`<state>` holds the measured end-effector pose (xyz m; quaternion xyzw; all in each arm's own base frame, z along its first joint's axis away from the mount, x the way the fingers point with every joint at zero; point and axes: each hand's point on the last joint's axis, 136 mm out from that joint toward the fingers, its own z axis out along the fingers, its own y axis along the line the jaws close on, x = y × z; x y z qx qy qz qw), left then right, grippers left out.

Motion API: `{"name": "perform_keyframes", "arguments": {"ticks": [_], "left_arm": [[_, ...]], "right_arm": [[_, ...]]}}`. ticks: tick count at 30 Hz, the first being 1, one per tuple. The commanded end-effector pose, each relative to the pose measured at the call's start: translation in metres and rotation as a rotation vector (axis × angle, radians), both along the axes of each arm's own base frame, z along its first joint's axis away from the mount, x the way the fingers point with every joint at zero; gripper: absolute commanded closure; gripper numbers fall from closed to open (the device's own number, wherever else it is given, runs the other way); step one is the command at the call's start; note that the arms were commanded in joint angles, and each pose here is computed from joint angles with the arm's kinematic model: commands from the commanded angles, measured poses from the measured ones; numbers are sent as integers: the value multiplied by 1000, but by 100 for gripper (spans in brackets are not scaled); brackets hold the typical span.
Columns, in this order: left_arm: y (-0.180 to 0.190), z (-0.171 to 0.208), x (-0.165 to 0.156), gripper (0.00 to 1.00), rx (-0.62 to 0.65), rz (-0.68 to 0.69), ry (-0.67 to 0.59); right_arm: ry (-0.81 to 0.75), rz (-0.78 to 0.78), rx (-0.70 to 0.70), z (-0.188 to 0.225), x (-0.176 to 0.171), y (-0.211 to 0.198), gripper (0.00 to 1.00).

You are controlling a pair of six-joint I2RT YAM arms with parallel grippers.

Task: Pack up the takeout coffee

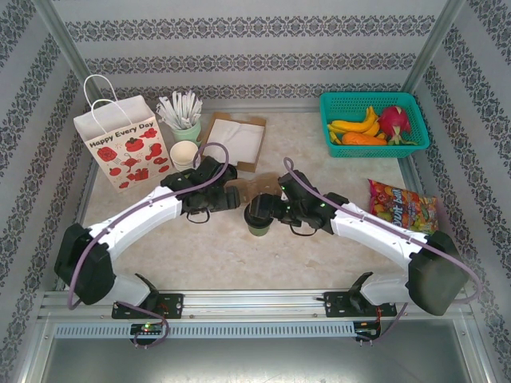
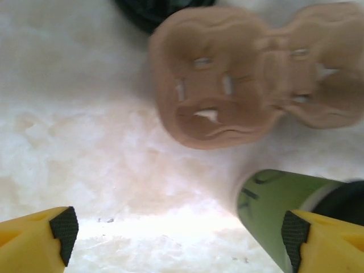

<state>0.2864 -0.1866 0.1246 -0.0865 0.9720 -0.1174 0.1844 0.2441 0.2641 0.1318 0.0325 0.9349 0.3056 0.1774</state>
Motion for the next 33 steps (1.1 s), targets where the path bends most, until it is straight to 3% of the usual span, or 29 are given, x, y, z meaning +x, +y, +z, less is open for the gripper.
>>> {"name": "perform_keyframes", "arguments": {"ticks": [1,7,17,33], "left_arm": [[2,-28,-10,3,-10,62,125],[-9,-40,-9,0,-40,49,162],[-8,-43,-12,0,-38,51,170],[-17,-47,-14,0,-74,15,190]], "right_arm": [[-44,20,-70,2,4,3,2],[-28,64,-213,-9,0,4,2],[-7,45,-272,-22,0,6,2],[135,71,-379,-88,-31,-19,15]]}}
